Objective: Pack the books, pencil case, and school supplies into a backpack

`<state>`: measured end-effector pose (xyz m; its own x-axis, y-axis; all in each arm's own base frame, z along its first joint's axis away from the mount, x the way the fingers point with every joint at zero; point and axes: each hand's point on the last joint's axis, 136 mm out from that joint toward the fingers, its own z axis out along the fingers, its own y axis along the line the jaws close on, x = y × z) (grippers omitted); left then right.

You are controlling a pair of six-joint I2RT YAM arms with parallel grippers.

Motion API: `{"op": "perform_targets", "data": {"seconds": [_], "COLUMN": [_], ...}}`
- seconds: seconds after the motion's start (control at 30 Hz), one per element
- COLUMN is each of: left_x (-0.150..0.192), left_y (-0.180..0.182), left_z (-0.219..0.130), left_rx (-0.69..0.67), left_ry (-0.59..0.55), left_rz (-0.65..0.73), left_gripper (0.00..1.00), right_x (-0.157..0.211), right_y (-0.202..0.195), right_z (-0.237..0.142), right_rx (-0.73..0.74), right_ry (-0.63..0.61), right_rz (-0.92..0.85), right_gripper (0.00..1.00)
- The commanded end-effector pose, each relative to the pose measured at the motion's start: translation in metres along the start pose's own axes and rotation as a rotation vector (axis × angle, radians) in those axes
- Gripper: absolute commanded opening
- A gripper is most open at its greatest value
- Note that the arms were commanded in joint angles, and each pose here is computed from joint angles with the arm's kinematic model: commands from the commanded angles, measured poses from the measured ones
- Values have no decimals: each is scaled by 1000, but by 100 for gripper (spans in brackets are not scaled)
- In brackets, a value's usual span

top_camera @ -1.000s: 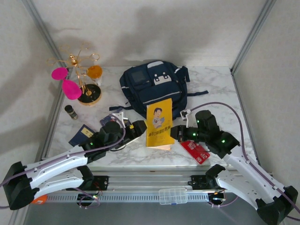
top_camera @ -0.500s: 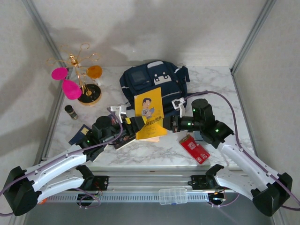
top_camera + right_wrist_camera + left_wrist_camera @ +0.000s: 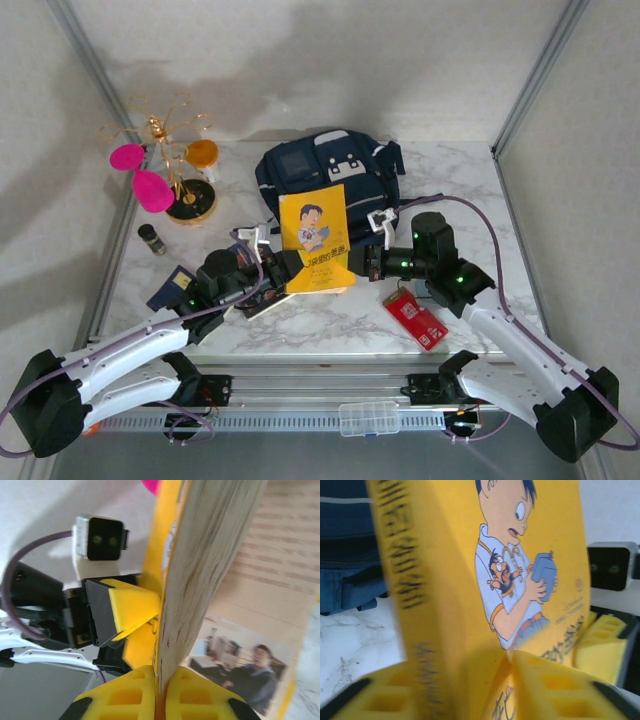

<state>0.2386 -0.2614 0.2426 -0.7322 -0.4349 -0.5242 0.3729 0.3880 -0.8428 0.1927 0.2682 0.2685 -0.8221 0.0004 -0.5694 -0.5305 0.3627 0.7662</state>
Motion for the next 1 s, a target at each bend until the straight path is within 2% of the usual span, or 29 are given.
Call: {"op": "perform_targets", "data": {"seconds": [0.0,0.03,0.13,0.23,0.3,0.33,0.37,0.5,0.57,0.6,0.67,0.83,0.97], "left_x": [-5,-5,-12,-23,-29,-32,-34,-40,-43,-45,-46,-43,-39], "left_y": [-33,-34,-40,-56,-68,-74,-79,-90,-91,-89,-84,-55,-47], "left_z": [-5,-5,-3,-2,-3,-2,-2,4,7,8,12,25,28], "left_rx": [134,135,137,177,224,246,265,320,322,314,293,150,128], "left_ry": [-2,-3,-21,-46,-65,-72,-76,-84,-95,-103,-108,-93,-77], "left_rz": [23,28,42,52,53,52,51,29,25,23,20,28,19], "left_gripper": [16,12,0,0,0,0,0,0,0,0,0,0,0], "right_x": [-6,-6,-4,-4,-5,-6,-7,-15,-17,-18,-21,-21,-20], "right_y": [3,3,-10,-40,-55,-53,-46,-4,7,10,13,4,-14], "right_z": [1,1,0,-6,-8,-7,-6,-3,-3,-4,-5,-8,-6], "right_rx": [-33,-33,17,132,156,119,67,-189,-255,-272,-282,-248,-194], "right_ry": [-24,-23,-17,-36,-56,-56,-53,-33,-29,-27,-29,-50,-66], "right_rz": [-51,-49,-41,19,67,78,76,74,76,75,72,82,119], "right_gripper": [4,8,37,66,92,98,99,99,98,94,83,41,10]}}
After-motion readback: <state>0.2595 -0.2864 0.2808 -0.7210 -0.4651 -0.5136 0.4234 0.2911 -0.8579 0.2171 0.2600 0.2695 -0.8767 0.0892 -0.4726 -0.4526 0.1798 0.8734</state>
